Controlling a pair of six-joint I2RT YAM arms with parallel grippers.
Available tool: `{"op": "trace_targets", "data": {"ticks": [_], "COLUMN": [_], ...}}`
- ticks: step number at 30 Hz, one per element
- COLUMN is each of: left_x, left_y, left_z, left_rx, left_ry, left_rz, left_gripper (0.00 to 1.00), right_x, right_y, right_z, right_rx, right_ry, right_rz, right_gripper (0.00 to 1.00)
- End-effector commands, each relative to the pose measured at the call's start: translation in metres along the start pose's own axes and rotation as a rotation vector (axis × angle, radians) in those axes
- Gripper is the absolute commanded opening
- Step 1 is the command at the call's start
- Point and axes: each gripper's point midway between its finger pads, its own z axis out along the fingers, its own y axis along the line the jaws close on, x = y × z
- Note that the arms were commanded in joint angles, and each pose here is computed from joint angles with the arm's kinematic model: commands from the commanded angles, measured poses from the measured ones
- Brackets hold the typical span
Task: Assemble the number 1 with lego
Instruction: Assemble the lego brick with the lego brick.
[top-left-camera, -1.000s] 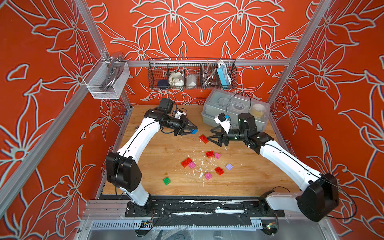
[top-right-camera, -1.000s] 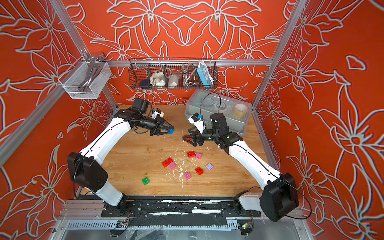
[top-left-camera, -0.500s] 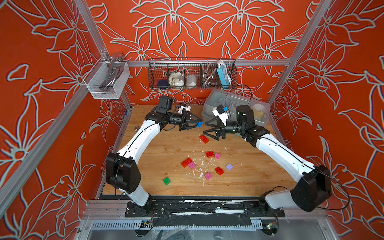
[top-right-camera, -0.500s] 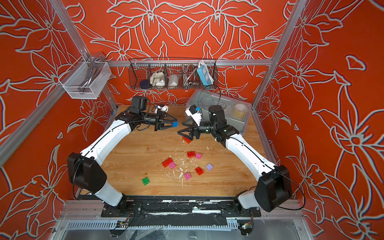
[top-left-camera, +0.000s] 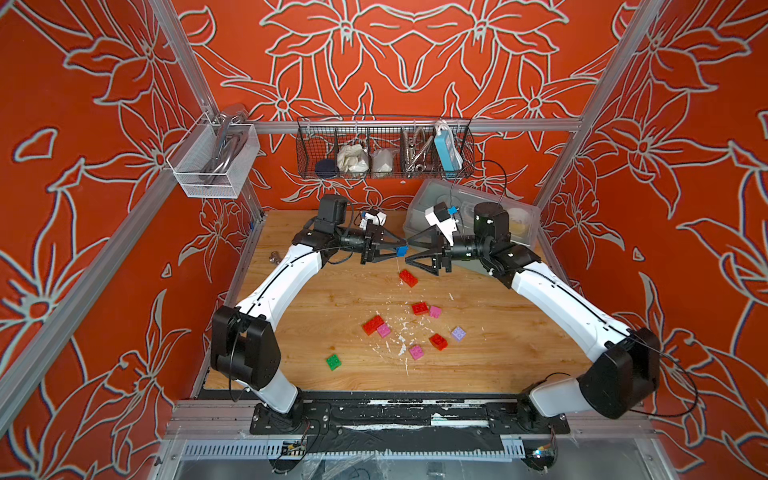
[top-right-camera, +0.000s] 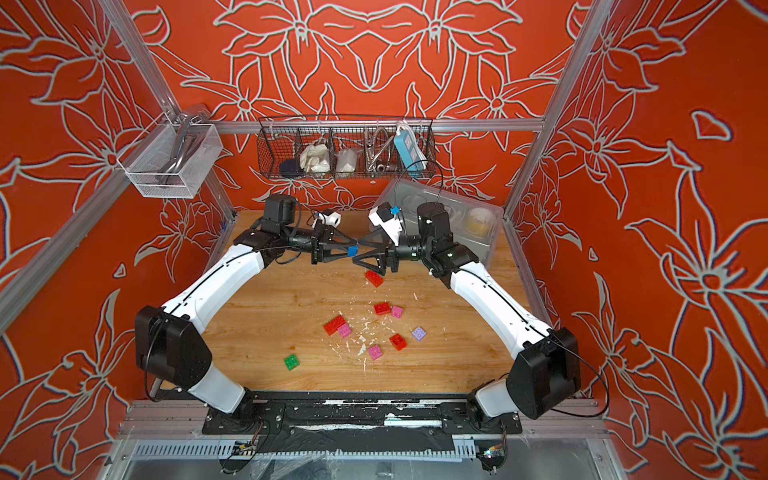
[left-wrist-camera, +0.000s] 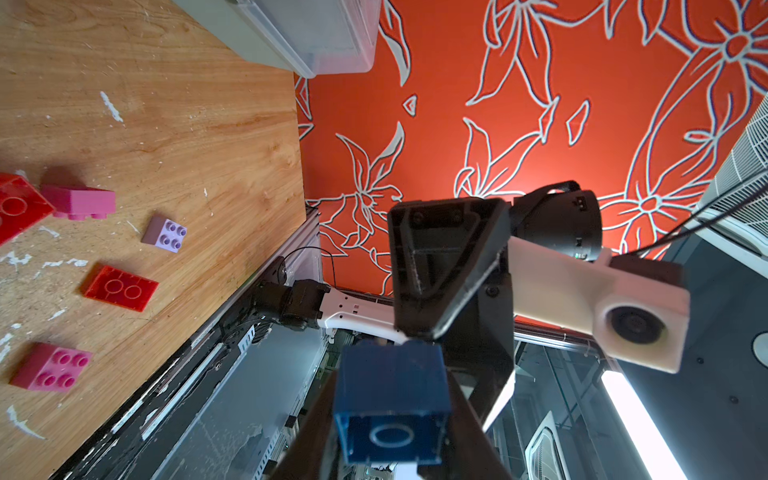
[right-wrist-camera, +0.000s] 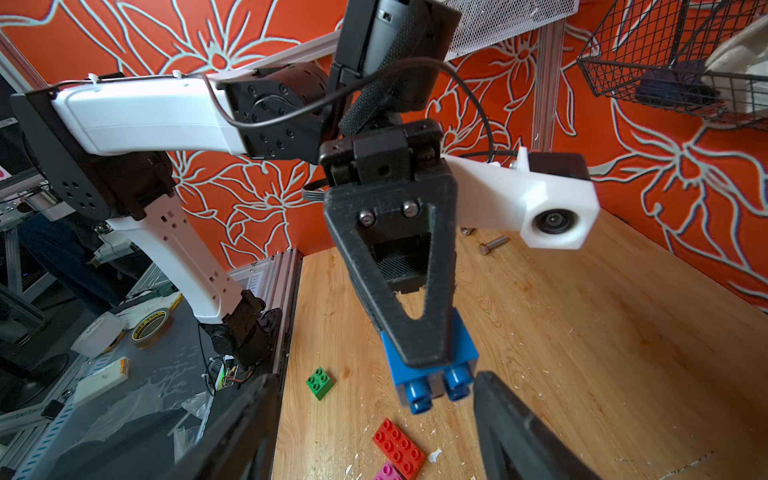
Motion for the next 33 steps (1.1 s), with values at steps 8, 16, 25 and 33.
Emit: {"op": "trace_targets", "data": {"ticks": [8,16,25,33], "left_x": [0.024,0.035,0.043,0.046], "left_y": [-0.023,-0.026,-0.033,-0.034], "left_z": [-0.006,-0.003,0.003,0.002], "left_rx": [0.049,0.067,0.083,0.087], "left_ry": [0.036,0.068,0.103,0.104], "left_rz": [0.096,0.098,0.111,0.115], "left_gripper": [0.28,0.25,0.25,0.25], "right_x": [-0.012,-0.018,-0.017,-0.014], "right_y": [0.002,0.010,0.010,0.009], "right_z": [-0.004,-0.002,0.002,0.005], "right_rx": [-0.011,-0.077,-0.072,-0.075], "right_ry": [-0.023,-0.051,-0.050,-0.056], "right_rz": [-0.068,-0.105,-0.124,-0.105], "right_gripper": [0.78,0.71,0.72,0.58]}}
